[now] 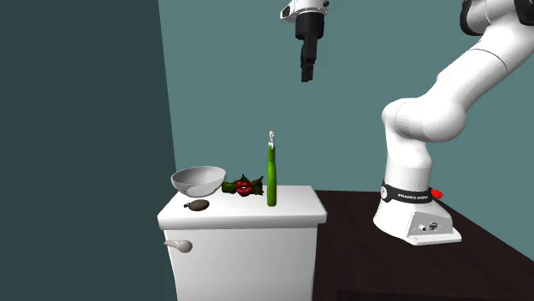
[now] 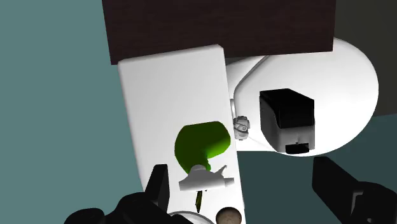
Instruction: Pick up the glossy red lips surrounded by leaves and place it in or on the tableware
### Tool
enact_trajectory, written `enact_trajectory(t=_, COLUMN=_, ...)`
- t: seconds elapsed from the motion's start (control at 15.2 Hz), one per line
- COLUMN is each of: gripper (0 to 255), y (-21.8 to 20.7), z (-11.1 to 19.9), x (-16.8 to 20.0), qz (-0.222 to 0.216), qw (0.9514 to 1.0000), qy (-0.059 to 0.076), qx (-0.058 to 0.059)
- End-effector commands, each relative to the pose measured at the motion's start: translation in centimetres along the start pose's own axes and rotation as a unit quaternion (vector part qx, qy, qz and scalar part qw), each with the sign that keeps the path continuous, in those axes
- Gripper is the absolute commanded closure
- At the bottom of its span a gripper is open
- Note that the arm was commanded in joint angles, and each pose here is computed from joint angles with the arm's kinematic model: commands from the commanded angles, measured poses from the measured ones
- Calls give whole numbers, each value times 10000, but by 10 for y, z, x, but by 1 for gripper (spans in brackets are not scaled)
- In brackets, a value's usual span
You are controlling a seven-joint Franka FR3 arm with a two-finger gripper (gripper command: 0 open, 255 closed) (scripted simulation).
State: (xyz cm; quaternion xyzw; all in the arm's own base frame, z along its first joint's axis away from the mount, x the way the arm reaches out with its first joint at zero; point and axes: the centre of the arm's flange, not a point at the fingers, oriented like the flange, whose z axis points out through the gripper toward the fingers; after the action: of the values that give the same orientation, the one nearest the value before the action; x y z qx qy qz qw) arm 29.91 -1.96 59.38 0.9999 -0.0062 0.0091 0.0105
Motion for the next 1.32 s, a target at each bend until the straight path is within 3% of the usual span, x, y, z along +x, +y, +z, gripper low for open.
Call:
enact_trajectory(t=0.0, gripper=0, y=0, z=0, x=0, qz=0, qw=10000, qy=0, qx=0)
enact_trajectory(t=1.25, gripper=0, y=33, z=218, x=126, qz=-278, qw=9994, qy=-193, qx=74)
